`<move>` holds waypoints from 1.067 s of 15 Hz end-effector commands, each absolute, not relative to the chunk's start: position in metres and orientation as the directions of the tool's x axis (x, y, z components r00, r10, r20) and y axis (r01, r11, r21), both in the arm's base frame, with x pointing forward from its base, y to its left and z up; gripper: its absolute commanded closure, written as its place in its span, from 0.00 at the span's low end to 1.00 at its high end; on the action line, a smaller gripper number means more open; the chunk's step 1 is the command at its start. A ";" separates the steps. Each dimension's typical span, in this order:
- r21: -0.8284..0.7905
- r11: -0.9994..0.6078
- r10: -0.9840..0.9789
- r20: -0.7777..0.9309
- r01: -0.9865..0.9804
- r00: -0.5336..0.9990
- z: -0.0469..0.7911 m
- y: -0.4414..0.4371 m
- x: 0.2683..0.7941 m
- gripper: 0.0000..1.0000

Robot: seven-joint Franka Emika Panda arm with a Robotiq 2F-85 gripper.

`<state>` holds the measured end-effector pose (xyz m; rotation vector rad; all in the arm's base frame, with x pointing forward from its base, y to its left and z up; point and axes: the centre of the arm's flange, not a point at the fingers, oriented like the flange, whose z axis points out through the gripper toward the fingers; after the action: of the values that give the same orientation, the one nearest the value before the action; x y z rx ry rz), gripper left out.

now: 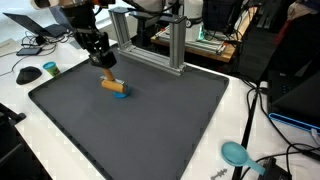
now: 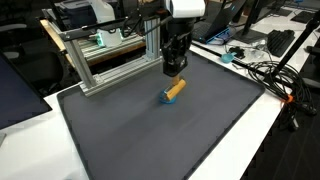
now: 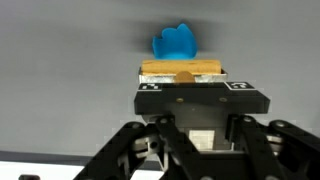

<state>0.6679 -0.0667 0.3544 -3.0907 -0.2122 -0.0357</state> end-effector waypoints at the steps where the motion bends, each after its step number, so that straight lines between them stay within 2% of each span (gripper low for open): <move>1: -0.027 -0.970 0.239 0.047 0.241 0.970 0.348 -0.063 0.650 0.78; 7: -0.031 -0.940 0.340 0.046 0.341 0.939 0.334 -0.058 0.636 0.78; 8: -0.046 -0.953 0.298 0.017 0.298 0.954 0.326 -0.056 0.653 0.53; 12: -0.041 -0.947 0.319 0.027 0.320 0.947 0.324 -0.055 0.649 0.53; 13: -0.041 -0.946 0.320 0.028 0.321 0.947 0.325 -0.055 0.649 0.78; 16: -0.004 -0.940 0.339 0.083 0.340 0.937 0.322 -0.051 0.652 0.78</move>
<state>0.6513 -0.0532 0.3222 -3.0570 -0.5072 -0.0502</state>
